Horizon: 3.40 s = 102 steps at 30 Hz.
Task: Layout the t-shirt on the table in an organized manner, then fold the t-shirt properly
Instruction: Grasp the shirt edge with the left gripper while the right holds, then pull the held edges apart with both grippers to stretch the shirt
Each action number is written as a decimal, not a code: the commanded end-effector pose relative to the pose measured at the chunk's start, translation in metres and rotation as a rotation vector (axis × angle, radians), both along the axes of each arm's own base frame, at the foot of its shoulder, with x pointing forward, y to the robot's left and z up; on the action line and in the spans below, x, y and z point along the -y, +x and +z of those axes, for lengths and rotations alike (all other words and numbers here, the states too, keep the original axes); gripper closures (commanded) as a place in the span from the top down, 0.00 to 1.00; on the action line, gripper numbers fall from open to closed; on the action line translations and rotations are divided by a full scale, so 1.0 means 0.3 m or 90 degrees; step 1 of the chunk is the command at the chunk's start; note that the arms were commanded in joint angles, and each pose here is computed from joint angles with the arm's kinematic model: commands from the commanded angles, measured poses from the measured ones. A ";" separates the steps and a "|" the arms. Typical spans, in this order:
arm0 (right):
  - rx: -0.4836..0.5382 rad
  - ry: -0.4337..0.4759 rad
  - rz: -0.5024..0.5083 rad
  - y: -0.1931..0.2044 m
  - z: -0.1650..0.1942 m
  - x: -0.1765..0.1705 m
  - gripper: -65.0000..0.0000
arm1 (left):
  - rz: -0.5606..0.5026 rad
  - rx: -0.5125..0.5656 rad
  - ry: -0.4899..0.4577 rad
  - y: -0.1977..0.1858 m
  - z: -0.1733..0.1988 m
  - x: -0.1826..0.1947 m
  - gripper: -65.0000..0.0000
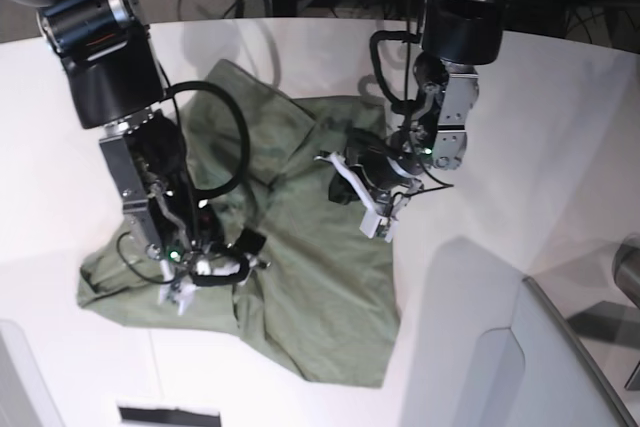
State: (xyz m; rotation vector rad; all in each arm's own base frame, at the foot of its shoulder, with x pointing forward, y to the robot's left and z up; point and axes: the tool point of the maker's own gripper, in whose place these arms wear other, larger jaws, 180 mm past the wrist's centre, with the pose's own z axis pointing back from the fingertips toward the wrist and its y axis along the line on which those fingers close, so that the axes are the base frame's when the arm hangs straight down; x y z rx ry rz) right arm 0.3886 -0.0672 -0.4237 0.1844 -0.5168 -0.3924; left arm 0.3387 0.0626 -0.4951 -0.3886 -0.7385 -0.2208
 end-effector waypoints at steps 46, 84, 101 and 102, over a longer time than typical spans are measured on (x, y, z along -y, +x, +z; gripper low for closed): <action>-0.142 0.012 0.001 -0.193 -0.167 0.158 0.00 | 0.041 -0.026 0.188 -0.176 -0.066 -0.444 0.00; -0.125 0.021 -0.176 -0.197 -0.123 0.409 0.00 | 0.015 0.078 0.208 -0.116 0.108 -0.446 0.00; -0.216 -0.017 -0.140 -0.470 -0.225 0.514 0.00 | 0.019 0.046 0.226 -0.150 0.063 -0.505 0.00; -0.223 -0.022 -0.141 -0.490 -0.232 0.526 0.00 | 0.019 0.047 0.227 -0.150 0.063 -0.508 0.00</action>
